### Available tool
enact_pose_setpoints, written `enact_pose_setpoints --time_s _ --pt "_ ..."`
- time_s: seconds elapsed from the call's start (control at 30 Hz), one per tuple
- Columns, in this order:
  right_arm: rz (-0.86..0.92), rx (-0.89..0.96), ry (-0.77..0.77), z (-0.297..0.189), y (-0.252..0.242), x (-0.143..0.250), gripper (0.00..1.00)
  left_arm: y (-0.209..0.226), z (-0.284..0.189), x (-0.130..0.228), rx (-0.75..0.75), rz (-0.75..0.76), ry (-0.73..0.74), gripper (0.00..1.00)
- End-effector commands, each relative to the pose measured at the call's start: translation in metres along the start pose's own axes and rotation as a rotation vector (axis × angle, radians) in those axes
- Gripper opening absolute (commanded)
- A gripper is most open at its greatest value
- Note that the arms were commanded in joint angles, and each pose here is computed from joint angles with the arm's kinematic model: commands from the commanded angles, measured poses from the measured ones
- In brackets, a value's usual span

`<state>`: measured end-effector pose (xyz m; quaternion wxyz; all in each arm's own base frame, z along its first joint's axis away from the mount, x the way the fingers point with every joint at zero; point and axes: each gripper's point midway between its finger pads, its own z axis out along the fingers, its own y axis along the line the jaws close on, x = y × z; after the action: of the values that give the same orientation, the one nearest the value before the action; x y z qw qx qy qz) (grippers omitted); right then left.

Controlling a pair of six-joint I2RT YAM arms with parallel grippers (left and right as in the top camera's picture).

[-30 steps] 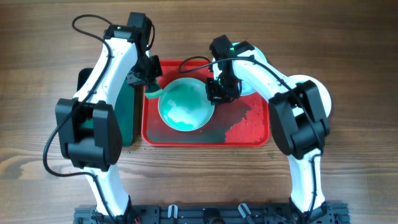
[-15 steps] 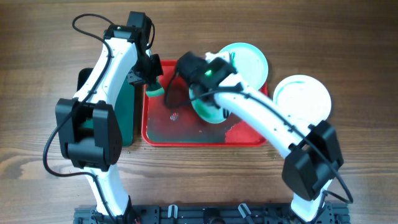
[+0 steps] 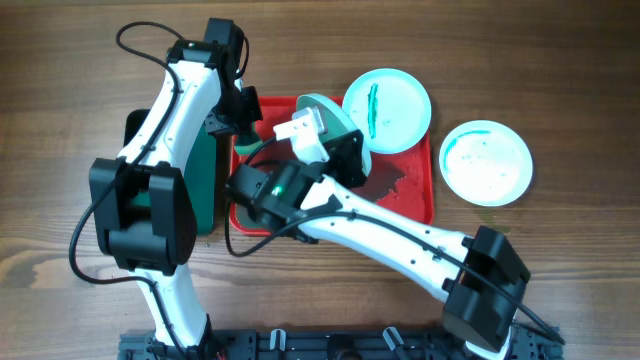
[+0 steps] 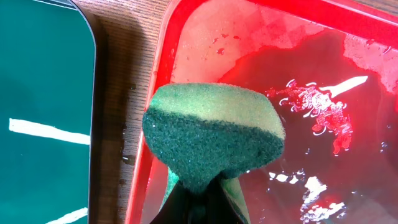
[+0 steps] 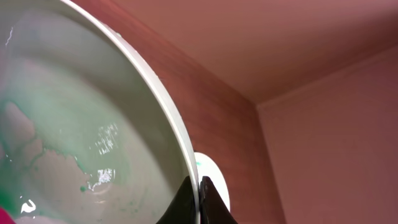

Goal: Clean dirty plates on tray and stack at the side
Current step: 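Lift the plate with the right gripper and stack it on the cleaned plate, then grasp the last plate's rim with the right gripper and tilt it up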

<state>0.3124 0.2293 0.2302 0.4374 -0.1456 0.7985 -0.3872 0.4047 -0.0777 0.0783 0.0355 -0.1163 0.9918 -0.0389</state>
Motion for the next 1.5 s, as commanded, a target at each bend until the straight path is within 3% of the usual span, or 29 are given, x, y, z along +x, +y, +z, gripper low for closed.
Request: enact_pose_setpoints --time_s 0.0,0.1,0.23,0.43,0.57,0.67,0.8,0.93,1.0,1.03,1.1,1.2,1.3,1.47 --pt "0.12 0.001 -0.028 -0.008 -0.015 -0.006 0.04 -0.004 -0.011 -0.004 0.027 0.016 -0.026 0.04" --pt "0.166 -0.205 0.254 0.011 0.019 0.029 0.04 -0.004 -0.011 -0.004 0.027 0.016 -0.026 0.05" --pt "0.095 -0.565 0.45 0.031 0.059 0.039 0.04 -0.004 -0.011 -0.004 0.027 0.016 -0.026 0.05" --pt "0.319 -0.862 0.583 0.092 -0.02 0.048 0.04 -0.004 -0.011 -0.004 0.028 0.016 -0.027 0.06" --pt "0.588 -0.717 0.766 0.164 -0.109 0.117 0.04 -0.004 -0.011 -0.004 0.028 0.016 -0.027 0.07" --pt "0.746 -0.627 0.906 0.192 -0.13 0.178 0.04 -0.004 -0.011 -0.004 0.028 0.016 -0.027 0.07" --pt "0.939 -0.534 1.079 0.21 -0.12 0.27 0.04 -0.004 -0.011 -0.004 0.028 0.016 -0.027 0.07" --pt "1.047 -0.47 1.099 0.22 -0.083 0.317 0.06 -0.005 -0.011 -0.006 0.03 0.016 -0.033 0.06" --pt "1.057 -0.536 1.066 0.221 -0.073 0.311 0.26 -0.005 -0.011 -0.006 0.031 0.016 -0.034 0.06" --pt "1.038 -0.588 1.033 0.222 -0.07 0.303 0.31 -0.005 -0.011 -0.006 0.031 0.016 -0.034 0.06" --pt "1.002 -0.681 0.98 0.22 -0.071 0.276 0.32 -0.006 -0.011 -0.008 0.035 0.018 -0.043 0.06" --pt "0.885 -0.768 0.843 0.213 -0.082 0.196 0.34 -0.008 -0.011 -0.009 0.037 0.022 -0.048 0.06" --pt "0.853 -0.853 0.716 0.199 -0.038 0.128 0.44 -0.008 -0.011 -0.009 0.037 0.021 -0.048 0.05" --pt "0.854 -0.692 0.827 0.194 0.025 0.129 0.44 -0.008 -0.011 -0.009 0.037 0.021 -0.048 0.06"
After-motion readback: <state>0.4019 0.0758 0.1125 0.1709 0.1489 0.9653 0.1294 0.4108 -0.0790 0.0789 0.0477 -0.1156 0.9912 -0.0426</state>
